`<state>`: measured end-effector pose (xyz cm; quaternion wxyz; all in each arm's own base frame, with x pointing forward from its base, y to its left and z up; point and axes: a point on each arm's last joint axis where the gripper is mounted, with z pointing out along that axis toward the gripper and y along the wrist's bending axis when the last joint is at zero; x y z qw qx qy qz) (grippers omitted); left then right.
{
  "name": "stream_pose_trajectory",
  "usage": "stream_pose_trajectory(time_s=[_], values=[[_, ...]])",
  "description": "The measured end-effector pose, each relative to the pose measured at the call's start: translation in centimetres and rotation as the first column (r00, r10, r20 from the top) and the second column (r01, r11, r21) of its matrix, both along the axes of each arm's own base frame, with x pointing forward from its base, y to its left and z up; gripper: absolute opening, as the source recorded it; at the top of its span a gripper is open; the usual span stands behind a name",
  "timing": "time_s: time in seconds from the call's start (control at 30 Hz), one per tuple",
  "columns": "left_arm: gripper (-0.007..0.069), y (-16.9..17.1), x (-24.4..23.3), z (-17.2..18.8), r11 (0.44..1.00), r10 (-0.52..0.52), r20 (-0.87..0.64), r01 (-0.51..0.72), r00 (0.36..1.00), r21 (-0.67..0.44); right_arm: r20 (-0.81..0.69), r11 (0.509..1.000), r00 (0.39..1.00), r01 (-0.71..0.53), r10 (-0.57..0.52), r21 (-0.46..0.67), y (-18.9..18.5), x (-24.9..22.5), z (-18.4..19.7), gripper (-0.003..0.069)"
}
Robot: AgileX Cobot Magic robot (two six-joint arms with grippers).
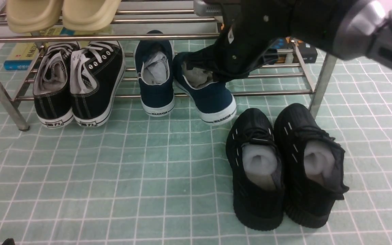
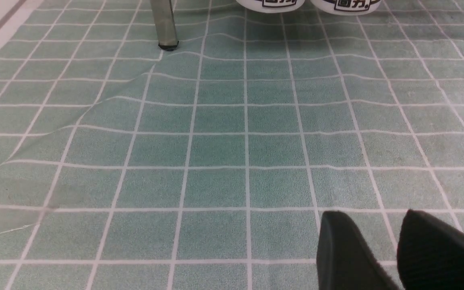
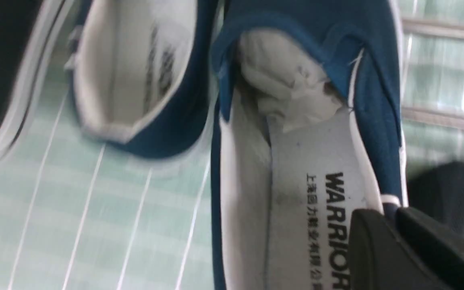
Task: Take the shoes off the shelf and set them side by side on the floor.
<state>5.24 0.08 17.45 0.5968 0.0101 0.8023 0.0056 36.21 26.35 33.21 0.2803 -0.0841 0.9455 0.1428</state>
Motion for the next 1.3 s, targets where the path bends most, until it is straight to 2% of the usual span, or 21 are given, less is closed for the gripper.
stream_pose_trajectory(time_s=[0.2,0.33,0.47,0.73,0.93,1.13,1.2,1.3], values=[[0.0242,0.0,0.0,0.0,1.000,0.000,0.000,0.000,1.000,0.000,-0.089,0.992,0.989,-0.122,0.117,-0.043,-1.9,-3.8,3.8,0.0053],[0.0242,0.0,0.0,0.0,1.000,0.000,0.000,0.000,1.000,0.000,-0.101,0.989,0.986,-0.139,0.134,-0.042,-2.8,-5.6,5.7,0.0053],[0.0242,0.0,0.0,0.0,1.000,0.000,0.000,0.000,1.000,0.000,-0.111,0.988,0.983,-0.149,0.144,-0.032,-1.8,-7.1,5.8,0.0053],[0.0242,0.0,0.0,0.0,1.000,0.000,0.000,0.000,1.000,0.000,-0.208,0.993,0.973,-0.110,0.100,-0.036,2.7,-11.5,2.6,0.0053],[0.0242,0.0,0.0,0.0,1.000,0.000,0.000,0.000,1.000,0.000,-0.209,0.991,0.975,-0.100,0.079,-0.091,3.5,-13.0,2.1,0.0053],[0.0242,0.0,0.0,0.0,1.000,0.000,0.000,0.000,1.000,0.000,-0.185,0.992,0.979,-0.096,0.081,-0.078,3.5,-14.6,3.4,0.0053],[0.0242,0.0,0.0,0.0,1.000,0.000,0.000,0.000,1.000,0.000,-0.168,0.995,0.984,-0.070,0.056,-0.074,3.3,-14.8,3.7,0.0053],[0.0242,0.0,0.0,0.0,1.000,0.000,0.000,0.000,1.000,0.000,-0.125,0.996,0.991,0.036,-0.046,-0.078,3.0,-14.2,3.9,0.0053]])
